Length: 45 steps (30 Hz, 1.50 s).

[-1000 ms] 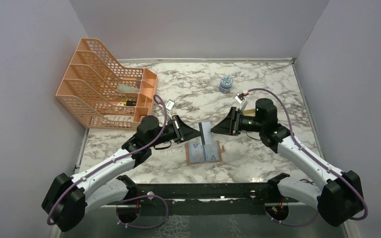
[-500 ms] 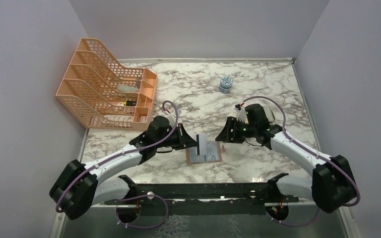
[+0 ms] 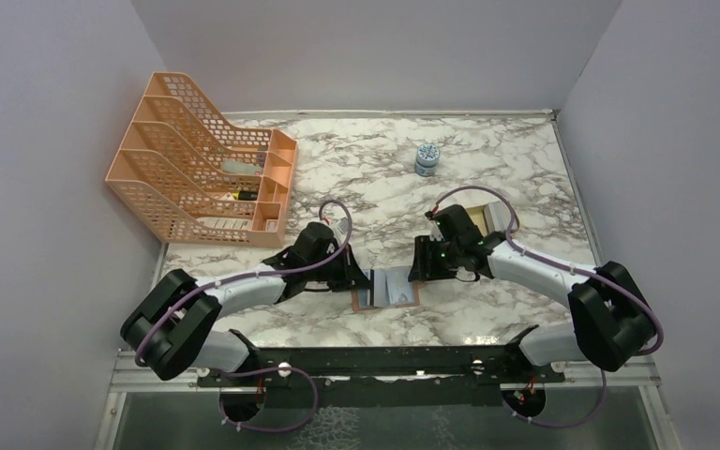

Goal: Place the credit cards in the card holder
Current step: Insert the credit card into the card holder.

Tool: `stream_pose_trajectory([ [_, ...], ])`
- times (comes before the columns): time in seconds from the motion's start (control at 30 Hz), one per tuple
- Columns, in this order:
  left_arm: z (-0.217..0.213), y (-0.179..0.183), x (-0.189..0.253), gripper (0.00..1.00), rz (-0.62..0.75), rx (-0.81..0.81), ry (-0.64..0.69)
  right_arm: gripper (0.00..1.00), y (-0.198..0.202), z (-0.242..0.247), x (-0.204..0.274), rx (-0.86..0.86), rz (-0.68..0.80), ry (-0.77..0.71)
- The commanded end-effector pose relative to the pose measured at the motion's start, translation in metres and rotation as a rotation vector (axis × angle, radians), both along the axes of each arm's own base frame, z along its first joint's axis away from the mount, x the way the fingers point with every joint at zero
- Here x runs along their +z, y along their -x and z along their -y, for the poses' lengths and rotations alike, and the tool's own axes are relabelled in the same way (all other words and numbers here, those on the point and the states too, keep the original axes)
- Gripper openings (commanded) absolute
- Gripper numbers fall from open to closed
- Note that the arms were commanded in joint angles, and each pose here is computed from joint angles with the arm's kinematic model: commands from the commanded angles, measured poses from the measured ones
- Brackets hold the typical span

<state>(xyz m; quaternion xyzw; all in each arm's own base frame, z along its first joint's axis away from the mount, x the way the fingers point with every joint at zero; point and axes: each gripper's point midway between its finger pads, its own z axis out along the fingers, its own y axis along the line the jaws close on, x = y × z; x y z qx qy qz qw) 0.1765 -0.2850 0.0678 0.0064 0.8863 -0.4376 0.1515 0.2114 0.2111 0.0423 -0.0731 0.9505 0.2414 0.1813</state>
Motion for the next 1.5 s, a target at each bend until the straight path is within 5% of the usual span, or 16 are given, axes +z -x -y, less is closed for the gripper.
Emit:
stream_pose_trajectory([
  [0.0, 0.01, -0.004, 0.007, 0.0, 0.014, -0.038, 0.032, 0.44, -0.004, 0.009, -0.008, -0.016, 0.025, 0.077],
  [0.53, 0.014, -0.002, 0.006, 0.0, -0.031, -0.032, 0.056, 0.15, 0.006, 0.015, -0.018, -0.035, 0.026, 0.082],
  [1.47, 0.011, -0.01, -0.029, 0.0, -0.096, 0.034, -0.026, 0.1, 0.023, 0.015, -0.013, -0.039, 0.039, 0.001],
])
